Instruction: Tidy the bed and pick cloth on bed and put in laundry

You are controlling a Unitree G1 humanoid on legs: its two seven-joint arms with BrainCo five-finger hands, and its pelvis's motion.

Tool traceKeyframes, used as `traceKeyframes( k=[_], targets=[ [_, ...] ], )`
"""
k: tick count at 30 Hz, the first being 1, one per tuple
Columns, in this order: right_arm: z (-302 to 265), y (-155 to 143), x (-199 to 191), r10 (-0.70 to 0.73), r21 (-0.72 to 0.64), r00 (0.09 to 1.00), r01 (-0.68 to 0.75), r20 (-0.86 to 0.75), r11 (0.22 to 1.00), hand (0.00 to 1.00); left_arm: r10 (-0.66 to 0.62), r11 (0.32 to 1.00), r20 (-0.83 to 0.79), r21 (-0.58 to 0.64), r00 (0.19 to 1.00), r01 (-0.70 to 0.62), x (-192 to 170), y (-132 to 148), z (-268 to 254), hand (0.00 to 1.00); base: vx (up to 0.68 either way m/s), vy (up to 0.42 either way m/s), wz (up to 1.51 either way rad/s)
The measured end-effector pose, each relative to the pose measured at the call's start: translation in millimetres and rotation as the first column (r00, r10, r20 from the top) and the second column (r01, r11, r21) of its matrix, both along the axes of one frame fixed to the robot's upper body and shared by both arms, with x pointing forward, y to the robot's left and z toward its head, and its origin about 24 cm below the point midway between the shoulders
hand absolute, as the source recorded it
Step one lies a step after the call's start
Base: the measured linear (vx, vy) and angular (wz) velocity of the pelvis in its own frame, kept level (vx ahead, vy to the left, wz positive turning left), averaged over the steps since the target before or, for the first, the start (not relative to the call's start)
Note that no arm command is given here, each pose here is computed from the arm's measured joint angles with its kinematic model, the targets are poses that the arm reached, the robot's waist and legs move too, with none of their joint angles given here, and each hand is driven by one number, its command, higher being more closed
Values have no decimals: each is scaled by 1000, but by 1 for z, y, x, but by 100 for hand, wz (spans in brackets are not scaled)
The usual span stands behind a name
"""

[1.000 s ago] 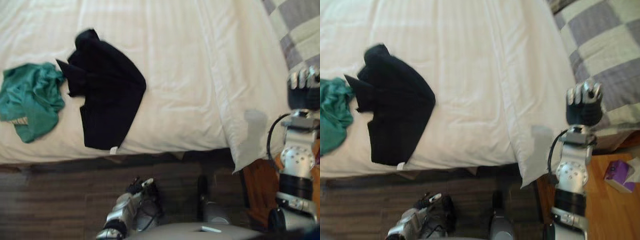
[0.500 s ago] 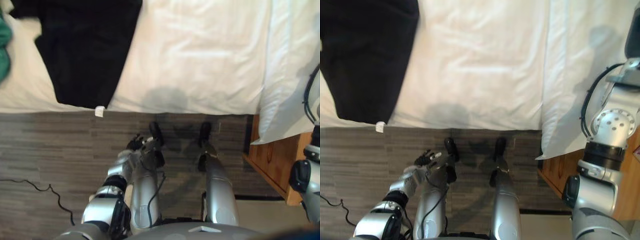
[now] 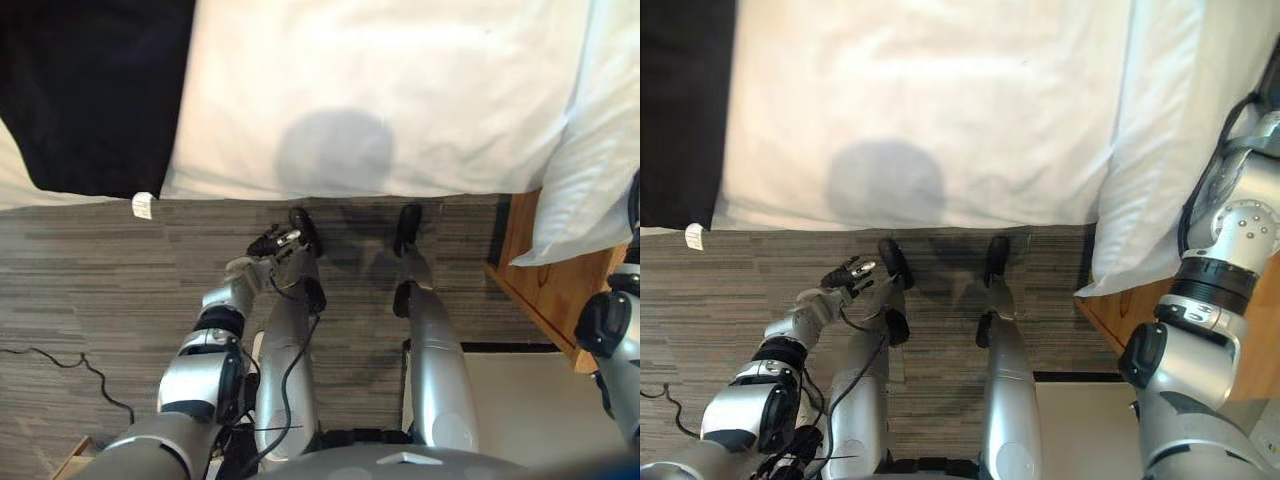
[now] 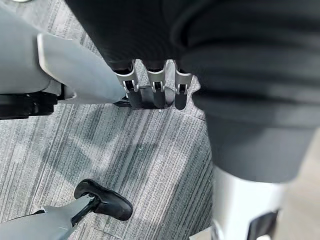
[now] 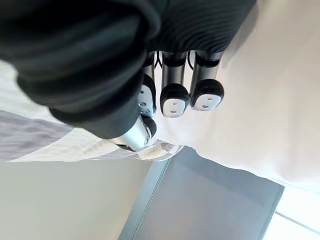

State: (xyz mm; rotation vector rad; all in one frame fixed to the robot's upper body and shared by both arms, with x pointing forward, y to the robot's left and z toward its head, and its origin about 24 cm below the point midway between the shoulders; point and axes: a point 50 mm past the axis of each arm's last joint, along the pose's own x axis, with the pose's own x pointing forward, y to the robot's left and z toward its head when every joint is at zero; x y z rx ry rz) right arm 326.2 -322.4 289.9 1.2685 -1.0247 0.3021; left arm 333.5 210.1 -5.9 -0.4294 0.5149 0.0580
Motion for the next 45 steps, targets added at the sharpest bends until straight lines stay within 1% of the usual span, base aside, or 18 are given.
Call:
traceKeyframes(
  k=[4, 8, 11, 13, 14, 15, 16, 18, 21, 22, 24, 26, 28, 29, 31, 36, 41, 45],
  targets=[
    [-32, 20, 19, 89, 37, 995, -88, -39, 995, 100, 32, 999, 1, -14, 999, -32, -2, 5, -1, 0, 3, -45, -21],
    [-75, 36, 24, 122, 24, 985, -120, -122, 992, 100, 66, 996, 11, -56, 998, -65, -2, 4, -2, 0, 1, -61, -21],
    [-115, 47, 22, 130, 13, 968, -130, -217, 991, 100, 110, 990, 0, -90, 994, -110, -6, 2, -8, 0, 2, -59, -26],
    [-151, 51, 20, 122, 11, 927, -126, -355, 992, 100, 130, 985, -16, -111, 991, -131, -10, -3, -14, 0, 0, -46, -25],
    [-191, 51, 15, 115, 26, 849, -119, -516, 993, 100, 135, 981, -21, -135, 991, -136, -12, -8, -17, 0, 8, -56, -25],
    [-234, 54, 5, 123, 56, 733, -115, -669, 992, 100, 147, 975, -28, -162, 989, -150, -14, -13, -20, 0, 9, -59, -22],
    [-256, 60, -2, 139, 80, 671, -119, -729, 990, 100, 162, 970, -36, -180, 986, -166, -15, -15, -22, 0, 13, -61, -20],
    [-316, 88, -33, 192, 131, 474, -159, -860, 979, 100, 184, 963, -65, -187, 981, -193, -21, -19, -30, 0, 23, -57, -21],
    [-342, 89, -59, 154, 96, 363, -172, -919, 980, 100, 201, 957, -98, -194, 975, -217, -28, -23, -39, 0, 23, -43, -13],
    [-342, 86, -60, 130, 71, 356, -174, -925, 982, 0, 205, 955, -104, -198, 973, -222, -30, -24, -40, 0, 0, 0, 0],
    [-339, 79, -61, 19, -48, 333, -192, -943, 980, 0, 221, 946, -129, -211, 967, -244, -36, -25, -47, 0, -4, -14, 4],
    [-342, 77, -63, -178, -230, 207, -267, -962, 936, 0, 244, 939, -165, -208, 956, -275, -49, -22, -58, 0, 10, -30, 6],
    [-354, 77, -73, -482, -448, 31, -423, -876, 787, 0, 240, 940, -206, -196, 949, -281, -63, -25, -71, 0, 38, -23, 19],
    [-365, 78, -87, -602, -501, -44, -507, -797, 701, 0, 234, 942, -230, -185, 945, -278, -72, -28, -79, 0, 51, -16, 28],
    [-385, 88, -109, -664, -470, -114, -619, -739, 629, 0, 225, 950, -260, -157, 939, -271, -91, -34, -93, 0, 71, -15, 34],
    [-420, 127, -153, -686, -318, -162, -795, -710, 517, 0, 150, 983, -332, -54, 931, -177, -134, -46, -119, 0, 110, 13, 29],
    [-444, 158, -197, -623, -134, -238, -861, -745, 491, 0, 92, 994, -379, -22, 921, -109, -166, -58, -134, 0, 130, 27, 19],
    [-449, 161, -209, -676, -106, -215, -910, -705, 400, 0, 39, 999, -446, -14, 894, -50, -197, -65, -147, 0, 118, 44, 7]
  ],
)
